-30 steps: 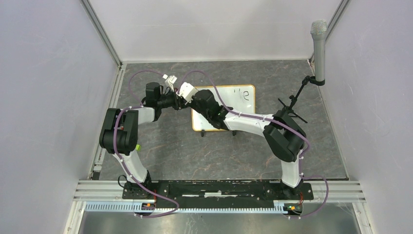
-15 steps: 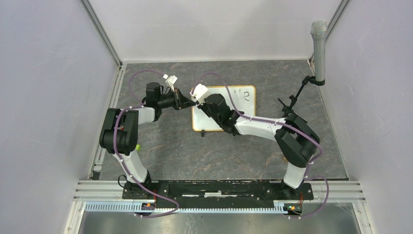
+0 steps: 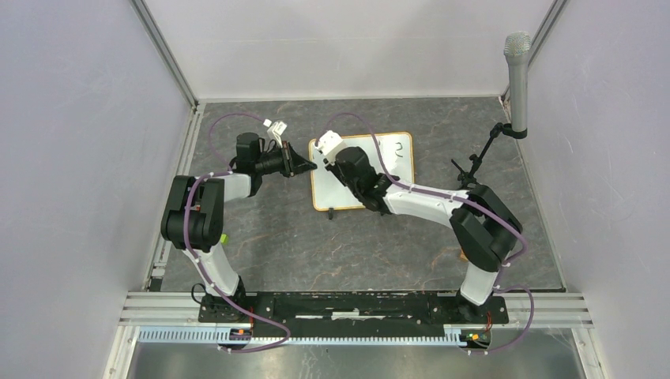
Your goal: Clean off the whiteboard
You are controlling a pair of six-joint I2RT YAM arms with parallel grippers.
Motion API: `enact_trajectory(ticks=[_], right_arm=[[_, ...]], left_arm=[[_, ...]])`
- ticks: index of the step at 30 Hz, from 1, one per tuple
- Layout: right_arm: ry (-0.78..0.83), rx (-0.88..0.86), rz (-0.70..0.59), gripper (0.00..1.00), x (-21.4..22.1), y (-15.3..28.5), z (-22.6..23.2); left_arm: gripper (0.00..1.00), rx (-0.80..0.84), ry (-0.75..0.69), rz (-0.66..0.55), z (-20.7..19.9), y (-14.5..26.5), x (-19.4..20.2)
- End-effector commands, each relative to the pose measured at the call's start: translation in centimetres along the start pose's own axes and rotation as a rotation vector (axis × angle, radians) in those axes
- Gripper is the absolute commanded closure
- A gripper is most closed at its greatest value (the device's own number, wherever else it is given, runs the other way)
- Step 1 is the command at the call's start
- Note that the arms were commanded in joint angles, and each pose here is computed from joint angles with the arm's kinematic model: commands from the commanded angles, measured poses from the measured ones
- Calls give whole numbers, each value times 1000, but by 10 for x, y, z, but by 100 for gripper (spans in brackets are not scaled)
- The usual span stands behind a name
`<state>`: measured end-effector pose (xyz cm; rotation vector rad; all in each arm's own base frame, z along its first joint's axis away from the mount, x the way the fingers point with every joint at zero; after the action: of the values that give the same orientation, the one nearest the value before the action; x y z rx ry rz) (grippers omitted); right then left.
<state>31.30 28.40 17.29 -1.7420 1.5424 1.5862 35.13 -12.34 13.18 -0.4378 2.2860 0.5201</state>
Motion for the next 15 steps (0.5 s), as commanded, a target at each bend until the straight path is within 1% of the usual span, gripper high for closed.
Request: enact_trajectory(ticks=[1,4,6,8,10,14,15], right_arm=[[81,45,94,66,1,-17,5],[63,28,70,66,-11,-21,11],[48,26,57,66,-17,-22,10],[39,28,49,66,-20,-20,9],[38,28,45,65,-20,-17,8],[38,41,40,65,-18,-10,5],[34,40,37,66,-18,-8,5]], left_arm=[[98,-114,-47,22,15,-1,11],[96,-113,-45,25,15,-1,12],[88,-108,-45,30,14,-1,12],[74,-108,-45,39,14,0,13],[65,-106,-42,48,13,0,13],[53,-94,-37,57,11,2,15],[52,-94,-40,57,10,2,15]])
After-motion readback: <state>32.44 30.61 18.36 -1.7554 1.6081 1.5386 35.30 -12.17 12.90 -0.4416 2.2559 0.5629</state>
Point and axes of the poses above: each gripper's point midway between its finger pads, its own y axis back along the fingers, its own z axis along the line the jaws close on, x = y × z, the point moved 9 cm from there along y, back along the fingers, and after that the axes turned 1 degree about -y, right-handed, at the moved point
